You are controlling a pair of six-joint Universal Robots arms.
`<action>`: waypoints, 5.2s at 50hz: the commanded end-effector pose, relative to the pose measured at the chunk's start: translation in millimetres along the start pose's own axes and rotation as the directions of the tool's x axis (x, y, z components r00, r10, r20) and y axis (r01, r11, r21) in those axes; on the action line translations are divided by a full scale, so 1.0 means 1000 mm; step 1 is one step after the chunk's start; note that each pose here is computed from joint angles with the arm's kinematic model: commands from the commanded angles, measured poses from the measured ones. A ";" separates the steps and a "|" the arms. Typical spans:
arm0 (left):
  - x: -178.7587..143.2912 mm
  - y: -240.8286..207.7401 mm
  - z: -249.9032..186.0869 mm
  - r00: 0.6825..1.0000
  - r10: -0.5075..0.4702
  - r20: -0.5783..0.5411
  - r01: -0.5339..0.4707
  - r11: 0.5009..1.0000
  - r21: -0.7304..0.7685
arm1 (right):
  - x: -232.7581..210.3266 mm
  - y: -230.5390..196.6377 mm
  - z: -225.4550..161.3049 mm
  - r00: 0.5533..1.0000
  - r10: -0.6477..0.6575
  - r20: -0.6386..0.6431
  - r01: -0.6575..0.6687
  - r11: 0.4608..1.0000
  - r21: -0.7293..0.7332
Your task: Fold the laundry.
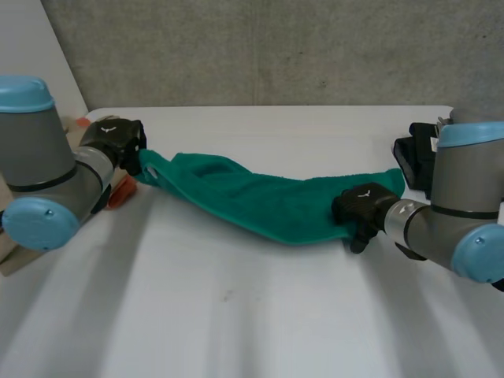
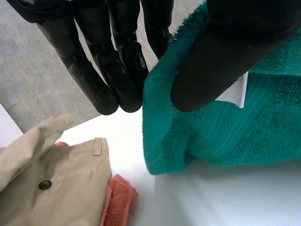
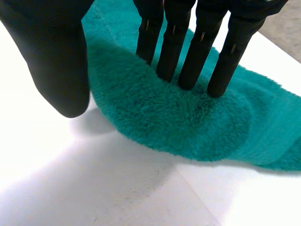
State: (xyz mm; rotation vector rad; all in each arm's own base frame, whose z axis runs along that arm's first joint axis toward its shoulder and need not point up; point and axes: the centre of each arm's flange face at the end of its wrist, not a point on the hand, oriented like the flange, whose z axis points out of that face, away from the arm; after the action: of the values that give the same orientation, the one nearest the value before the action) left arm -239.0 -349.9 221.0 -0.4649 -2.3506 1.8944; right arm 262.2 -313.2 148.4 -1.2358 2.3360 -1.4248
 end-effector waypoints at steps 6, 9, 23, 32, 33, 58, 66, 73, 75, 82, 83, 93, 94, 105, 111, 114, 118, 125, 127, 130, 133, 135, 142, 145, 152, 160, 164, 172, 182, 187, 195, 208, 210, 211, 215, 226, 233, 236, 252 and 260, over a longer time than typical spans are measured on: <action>-0.007 -0.030 -0.027 1.000 -0.002 -0.028 0.004 0.995 0.102 | 0.033 0.000 -0.025 0.976 0.184 -0.116 -0.177 0.982 0.071; -0.007 -0.034 -0.030 1.000 -0.002 -0.029 0.006 0.993 0.118 | 0.037 0.009 -0.023 0.960 0.253 -0.124 -0.246 0.967 0.066; -0.005 -0.036 -0.033 0.999 -0.003 -0.037 0.007 0.993 0.117 | 0.018 0.033 0.005 0.913 0.402 -0.069 -0.399 0.915 0.056; -0.003 -0.033 -0.038 0.999 0.005 -0.034 -0.002 0.995 0.099 | 0.026 0.031 0.014 0.926 0.352 -0.140 -0.341 0.935 0.097; -0.003 -0.033 -0.040 1.000 0.009 -0.030 -0.006 0.995 0.098 | 0.028 0.028 0.011 0.929 0.339 -0.151 -0.327 0.940 0.099; 0.002 0.016 -0.045 0.900 0.394 -0.187 -0.432 0.864 -0.260 | 0.056 -0.014 -0.064 0.936 -0.348 0.055 0.348 0.887 -0.304; -0.028 -0.154 -0.025 0.977 0.106 0.184 -0.165 0.925 0.343 | 0.123 -0.148 -0.074 0.819 -0.145 -0.556 0.331 0.910 0.250; -0.044 -0.226 -0.047 0.979 -0.107 0.176 -0.037 0.749 0.662 | 0.136 -0.204 -0.109 0.786 0.102 -0.610 0.402 0.665 0.629; -0.044 -0.223 -0.045 0.977 -0.100 0.187 -0.046 0.762 0.646 | 0.131 -0.202 -0.107 0.804 0.074 -0.590 0.406 0.658 0.635; -0.040 -0.172 -0.023 0.977 -0.032 0.211 -0.073 0.879 0.472 | 0.103 -0.172 -0.079 0.890 -0.009 -0.456 0.302 0.761 0.574; -0.039 -0.164 -0.020 0.978 -0.026 0.208 -0.072 0.890 0.451 | 0.100 -0.168 -0.076 0.900 -0.017 -0.437 0.286 0.780 0.557; 0.019 -0.037 -0.008 1.000 0.026 -0.010 -0.025 0.994 0.104 | 0.037 -0.128 -0.058 0.941 -0.207 -0.268 0.292 0.896 0.334; 0.025 -0.029 -0.008 0.999 0.026 -0.026 -0.024 0.996 0.090 | 0.035 -0.129 -0.059 0.938 -0.214 -0.273 0.300 0.894 0.332; 0.083 0.010 -0.009 0.988 0.005 -0.157 0.003 0.999 0.052 | 0.003 -0.182 -0.120 0.932 -0.174 -0.317 0.315 0.819 0.479; 0.101 0.013 0.003 0.982 0.010 -0.190 0.005 0.997 0.081 | -0.019 -0.204 -0.168 0.949 -0.156 -0.274 0.293 0.757 0.584; 0.108 0.016 0.007 0.980 0.012 -0.199 0.005 0.997 0.083 | -0.029 -0.208 -0.183 0.958 -0.152 -0.242 0.273 0.740 0.614; 0.117 0.021 0.011 0.977 0.005 -0.212 0.010 0.997 0.072 | -0.043 -0.212 -0.207 0.969 -0.158 -0.190 0.245 0.709 0.661; 0.138 0.033 0.005 0.962 -0.034 -0.271 0.040 0.999 0.019 | -0.047 -0.217 -0.238 0.972 -0.149 -0.180 0.234 0.662 0.712; 0.146 0.038 -0.001 0.953 -0.060 -0.297 0.061 0.998 -0.005 | -0.047 -0.218 -0.242 0.974 -0.136 -0.182 0.227 0.657 0.719; 0.157 0.047 -0.010 0.938 -0.105 -0.331 0.091 0.994 -0.058 | -0.041 -0.221 -0.243 0.973 -0.112 -0.202 0.225 0.656 0.720; 0.160 0.052 -0.018 0.937 -0.120 -0.329 0.091 0.991 -0.101 | -0.030 -0.220 -0.236 0.970 -0.080 -0.231 0.223 0.674 0.704; 0.149 0.046 -0.018 0.955 -0.113 -0.273 0.085 0.990 -0.111 | -0.013 -0.216 -0.222 0.962 -0.051 -0.268 0.225 0.708 0.670; 0.063 -0.043 -0.043 0.997 0.025 -0.071 -0.023 0.999 0.027 | 0.044 -0.175 -0.165 0.939 -0.020 -0.343 0.193 0.856 0.480; 0.042 -0.069 -0.063 0.991 0.113 -0.068 -0.107 0.991 0.080 | 0.051 -0.153 -0.147 0.946 -0.043 -0.322 0.171 0.909 0.380; 0.020 -0.088 -0.104 0.923 0.376 -0.086 -0.364 0.922 0.130 | 0.028 -0.077 -0.105 0.983 -0.161 -0.084 0.164 0.986 0.040; 0.013 -0.025 -0.053 0.823 0.557 -0.110 -0.565 0.823 -0.059 | 0.019 -0.036 -0.066 0.963 -0.267 0.032 0.269 0.958 -0.100; 0.016 -0.028 -0.015 0.807 0.589 -0.032 -0.590 0.807 -0.025 | 0.036 -0.053 -0.033 0.957 -0.269 -0.110 0.270 0.963 -0.001; 0.003 -0.155 0.011 0.892 0.316 0.323 -0.439 0.779 0.449 | 0.100 -0.146 -0.019 0.827 -0.086 -0.556 0.341 0.862 0.374; -0.002 -0.197 -0.015 0.946 0.109 0.305 -0.294 0.686 0.666 | 0.102 -0.186 -0.057 0.840 0.099 -0.534 0.327 0.693 0.643; -0.001 -0.152 -0.001 0.942 0.183 0.280 -0.314 0.776 0.547 | 0.096 -0.165 -0.049 0.871 0.057 -0.489 0.289 0.745 0.601; 0.007 -0.054 0.016 0.945 0.275 0.178 -0.319 0.896 0.307 | 0.074 -0.088 -0.012 0.944 -0.012 -0.331 0.148 0.910 0.388; 0.024 0.031 0.006 0.934 0.358 0.016 -0.358 0.928 0.100 | 0.029 0.008 0.005 0.995 -0.005 -0.102 0.003 1.000 -0.018; 0.022 0.029 0.003 0.933 0.359 0.019 -0.359 0.928 0.100 | 0.029 0.005 0.001 0.995 -0.002 -0.097 0.000 1.000 -0.025; 0.020 0.025 0.000 0.934 0.358 0.025 -0.358 0.928 0.103 | 0.030 0.001 -0.003 0.995 -0.001 -0.097 -0.002 1.000 -0.026; 0.017 0.019 -0.006 0.935 0.353 0.025 -0.354 0.928 0.117 | 0.032 -0.008 -0.012 0.996 -0.005 -0.093 0.002 1.000 -0.026; 0.014 0.017 -0.011 0.936 0.353 0.006 -0.350 0.928 0.126 | 0.044 -0.001 -0.005 0.987 -0.116 -0.109 0.111 0.992 -0.053; 0.012 0.020 -0.010 0.936 0.352 0.004 -0.350 0.930 0.116 | 0.051 0.012 0.000 0.985 -0.131 -0.110 0.122 0.989 -0.086; 0.014 0.021 -0.011 0.935 0.353 -0.005 -0.351 0.930 0.107 | 0.053 0.015 -0.003 0.989 -0.104 -0.108 0.094 0.991 -0.096; 0.016 0.012 -0.013 0.935 0.353 -0.009 -0.350 0.929 0.120 | 0.041 0.023 -0.018 0.998 0.010 -0.065 -0.009 1.000 0.006; 0.013 0.010 -0.012 0.937 0.348 0.002 -0.346 0.930 0.120 | 0.036 0.036 0.001 0.997 -0.020 -0.072 0.021 1.000 0.010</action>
State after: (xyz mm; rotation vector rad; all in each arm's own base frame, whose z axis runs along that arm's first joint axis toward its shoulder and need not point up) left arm -248.0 -331.0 210.6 -0.9493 -2.2387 2.1379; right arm 214.8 -326.0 145.1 -1.1993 2.3676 -1.4942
